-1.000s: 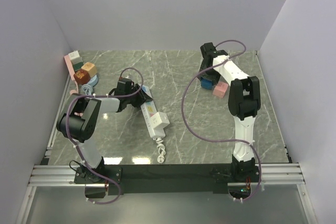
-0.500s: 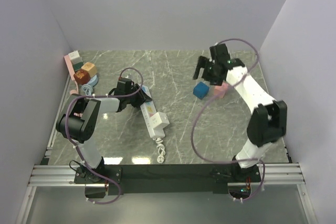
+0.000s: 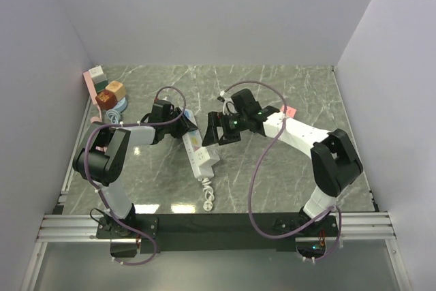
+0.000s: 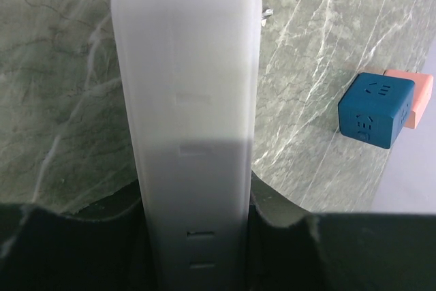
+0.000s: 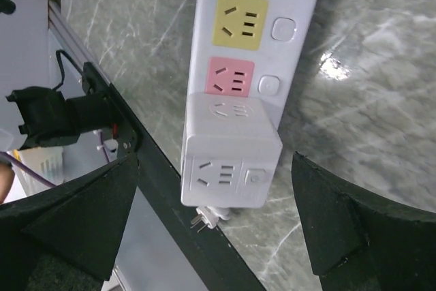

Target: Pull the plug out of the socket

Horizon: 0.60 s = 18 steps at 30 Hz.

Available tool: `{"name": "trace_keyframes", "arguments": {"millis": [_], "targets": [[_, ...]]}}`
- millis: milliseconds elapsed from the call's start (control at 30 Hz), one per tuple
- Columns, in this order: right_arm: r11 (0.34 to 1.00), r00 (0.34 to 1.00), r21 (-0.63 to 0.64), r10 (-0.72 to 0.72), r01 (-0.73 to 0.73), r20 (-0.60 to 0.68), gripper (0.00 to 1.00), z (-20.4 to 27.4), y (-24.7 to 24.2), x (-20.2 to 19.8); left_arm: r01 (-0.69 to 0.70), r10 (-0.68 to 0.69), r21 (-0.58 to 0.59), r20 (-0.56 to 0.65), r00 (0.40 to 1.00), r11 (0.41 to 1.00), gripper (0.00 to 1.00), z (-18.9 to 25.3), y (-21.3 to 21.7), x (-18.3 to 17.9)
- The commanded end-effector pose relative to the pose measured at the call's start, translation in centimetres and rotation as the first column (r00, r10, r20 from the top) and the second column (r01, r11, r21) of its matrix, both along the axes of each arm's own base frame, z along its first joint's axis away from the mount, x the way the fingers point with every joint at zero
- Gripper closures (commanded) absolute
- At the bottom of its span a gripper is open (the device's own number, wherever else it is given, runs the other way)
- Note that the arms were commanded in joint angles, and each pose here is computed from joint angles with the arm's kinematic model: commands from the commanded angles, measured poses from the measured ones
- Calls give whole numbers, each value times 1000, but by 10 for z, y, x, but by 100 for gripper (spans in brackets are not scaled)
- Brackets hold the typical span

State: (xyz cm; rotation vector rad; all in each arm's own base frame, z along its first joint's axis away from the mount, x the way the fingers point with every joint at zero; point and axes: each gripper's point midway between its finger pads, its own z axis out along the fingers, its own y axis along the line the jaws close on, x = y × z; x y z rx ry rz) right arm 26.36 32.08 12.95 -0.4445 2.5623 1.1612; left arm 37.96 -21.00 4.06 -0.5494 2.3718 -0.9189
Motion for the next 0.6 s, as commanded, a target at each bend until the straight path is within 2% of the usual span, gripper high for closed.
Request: {"name": "trace_keyframes", "arguments": {"millis": [0, 233, 333, 367, 433, 467, 533, 567], "targets": [[996, 996, 52, 73, -75, 42, 1, 2, 19, 1, 24, -19, -45, 110, 994, 999, 99, 36, -9, 21], [989, 989, 11, 145, -145, -9, 1, -21, 40, -22, 20, -14, -51, 113, 993, 999, 99, 38, -8, 22], [984, 983, 26, 178, -177, -39, 8, -27, 49, -33, 17, -11, -51, 115, 993, 999, 99, 38, -7, 23], [983, 982, 31, 183, -182, -48, 18, -27, 51, -36, 13, -8, -51, 115, 993, 999, 99, 39, -7, 23], [980, 978, 37, 198, -196, -65, 30, -31, 54, -41, 11, -5, -50, 116, 993, 999, 99, 39, -6, 24], [979, 977, 37, 202, -200, -70, 42, -31, 54, -43, 10, -4, -52, 117, 993, 999, 99, 40, -6, 24], [978, 975, 31, 208, -206, -73, 53, -33, 54, -45, 10, -4, -54, 117, 993, 998, 99, 41, -7, 24], [978, 975, 23, 209, -208, -75, 65, -33, 53, -45, 11, -5, -56, 118, 993, 998, 99, 41, -6, 24]]}}
